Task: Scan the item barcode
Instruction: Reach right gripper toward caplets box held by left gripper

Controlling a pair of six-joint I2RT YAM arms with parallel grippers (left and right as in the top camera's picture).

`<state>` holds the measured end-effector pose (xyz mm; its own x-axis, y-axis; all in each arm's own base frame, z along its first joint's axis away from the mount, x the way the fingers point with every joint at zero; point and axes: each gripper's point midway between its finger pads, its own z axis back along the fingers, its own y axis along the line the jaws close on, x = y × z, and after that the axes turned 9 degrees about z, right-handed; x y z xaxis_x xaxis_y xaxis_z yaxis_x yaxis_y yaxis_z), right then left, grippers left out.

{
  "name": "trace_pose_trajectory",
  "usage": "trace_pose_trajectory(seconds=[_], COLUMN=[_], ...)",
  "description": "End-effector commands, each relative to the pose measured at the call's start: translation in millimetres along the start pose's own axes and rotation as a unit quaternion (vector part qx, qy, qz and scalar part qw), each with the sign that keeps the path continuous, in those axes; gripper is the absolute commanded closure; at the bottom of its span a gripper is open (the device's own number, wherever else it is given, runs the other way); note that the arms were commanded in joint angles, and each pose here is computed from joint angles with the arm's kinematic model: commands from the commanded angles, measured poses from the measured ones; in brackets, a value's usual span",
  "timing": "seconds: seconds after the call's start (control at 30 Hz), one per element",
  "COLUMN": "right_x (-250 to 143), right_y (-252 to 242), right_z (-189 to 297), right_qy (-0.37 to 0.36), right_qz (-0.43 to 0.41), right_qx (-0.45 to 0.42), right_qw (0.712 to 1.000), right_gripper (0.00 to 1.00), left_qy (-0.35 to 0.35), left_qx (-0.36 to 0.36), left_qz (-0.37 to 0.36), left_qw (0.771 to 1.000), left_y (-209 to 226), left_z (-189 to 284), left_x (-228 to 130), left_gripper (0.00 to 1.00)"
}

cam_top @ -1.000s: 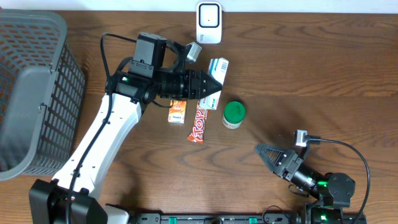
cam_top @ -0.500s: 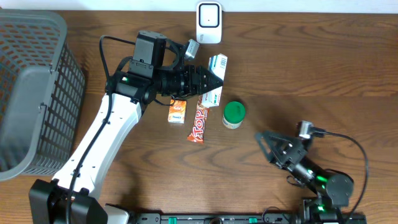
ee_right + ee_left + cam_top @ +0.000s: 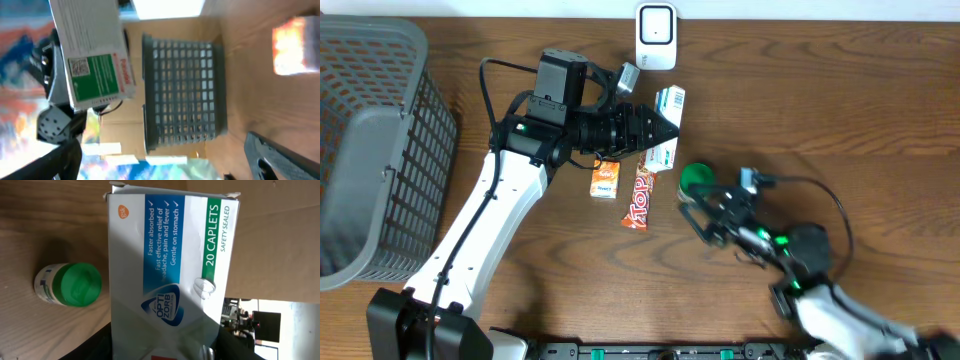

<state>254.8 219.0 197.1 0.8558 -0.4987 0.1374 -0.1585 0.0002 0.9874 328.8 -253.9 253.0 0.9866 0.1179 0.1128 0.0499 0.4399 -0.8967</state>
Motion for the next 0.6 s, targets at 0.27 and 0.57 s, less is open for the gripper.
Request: trace_pose_trajectory(seconds=[0.27, 0.57], right_x=[18, 24], right_y=[20, 22], right_z=[-28, -29], right_qy=[0.009, -0.01], right_qz=[0.119, 0.07], right_qx=[0.045, 0.046], right_qw=[0.992, 0.996], right_gripper=[0.01, 0.02], left_qy=[0.005, 0.004], left_qx=[-0.01, -0.01], left_qz=[-0.001, -0.003], left_qw=[1.0, 1.0], left_y=[-5, -6], left_z=[1, 1], left_x=[-3, -2], left_gripper=[0.47, 0.47])
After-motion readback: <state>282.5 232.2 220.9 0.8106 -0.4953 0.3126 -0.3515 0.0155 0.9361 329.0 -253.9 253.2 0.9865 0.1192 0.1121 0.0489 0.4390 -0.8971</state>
